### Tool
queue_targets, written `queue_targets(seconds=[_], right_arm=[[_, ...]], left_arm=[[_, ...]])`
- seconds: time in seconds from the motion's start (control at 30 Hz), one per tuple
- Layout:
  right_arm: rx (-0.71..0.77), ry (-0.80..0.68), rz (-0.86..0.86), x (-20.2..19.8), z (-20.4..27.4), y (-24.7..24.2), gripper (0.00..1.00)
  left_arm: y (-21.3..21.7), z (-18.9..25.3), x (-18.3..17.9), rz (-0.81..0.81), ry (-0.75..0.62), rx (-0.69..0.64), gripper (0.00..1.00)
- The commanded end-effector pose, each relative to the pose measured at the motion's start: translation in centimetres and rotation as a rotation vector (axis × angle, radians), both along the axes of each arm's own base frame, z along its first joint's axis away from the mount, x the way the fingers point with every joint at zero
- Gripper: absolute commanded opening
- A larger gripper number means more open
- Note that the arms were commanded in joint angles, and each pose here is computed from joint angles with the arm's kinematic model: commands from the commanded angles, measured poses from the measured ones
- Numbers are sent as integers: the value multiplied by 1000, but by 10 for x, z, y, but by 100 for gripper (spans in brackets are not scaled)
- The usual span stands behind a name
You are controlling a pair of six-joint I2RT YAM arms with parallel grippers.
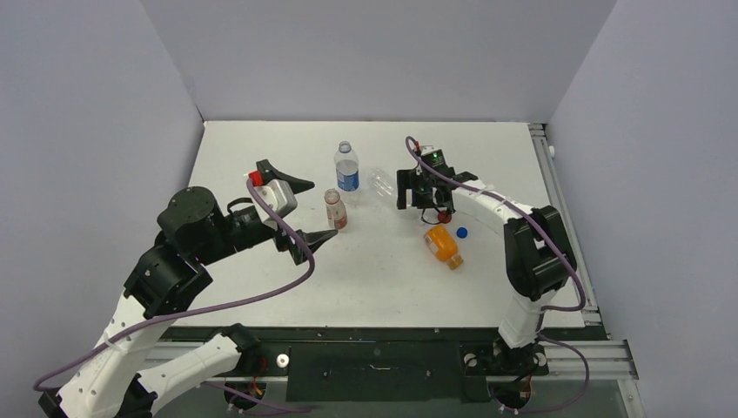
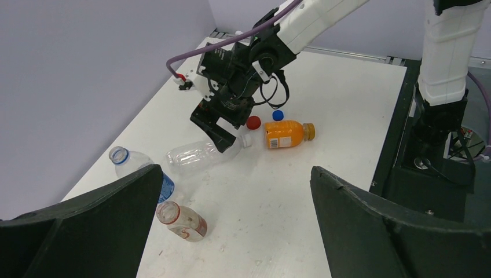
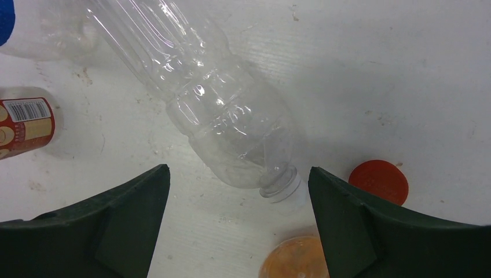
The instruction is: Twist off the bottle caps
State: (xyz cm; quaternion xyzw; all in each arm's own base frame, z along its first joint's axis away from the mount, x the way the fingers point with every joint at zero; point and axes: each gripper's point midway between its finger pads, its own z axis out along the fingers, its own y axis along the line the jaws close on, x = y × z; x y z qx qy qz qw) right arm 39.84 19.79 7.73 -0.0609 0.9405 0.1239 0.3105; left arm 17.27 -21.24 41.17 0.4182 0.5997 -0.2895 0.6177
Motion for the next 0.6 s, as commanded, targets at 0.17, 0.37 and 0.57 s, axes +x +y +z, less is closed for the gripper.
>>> queue_targets(seconds=[0.17, 0.37, 0.57], right_arm=[[5, 0, 79, 9, -17, 25, 85], [-8, 17, 84, 12, -33, 37, 85], [-69, -15, 24, 12, -40, 30, 82]], left_arm=[[-3, 17, -10, -60, -40, -2, 97], [-6, 18, -9, -75, -55, 2, 97], [-7, 19, -10, -89, -73, 7, 97]])
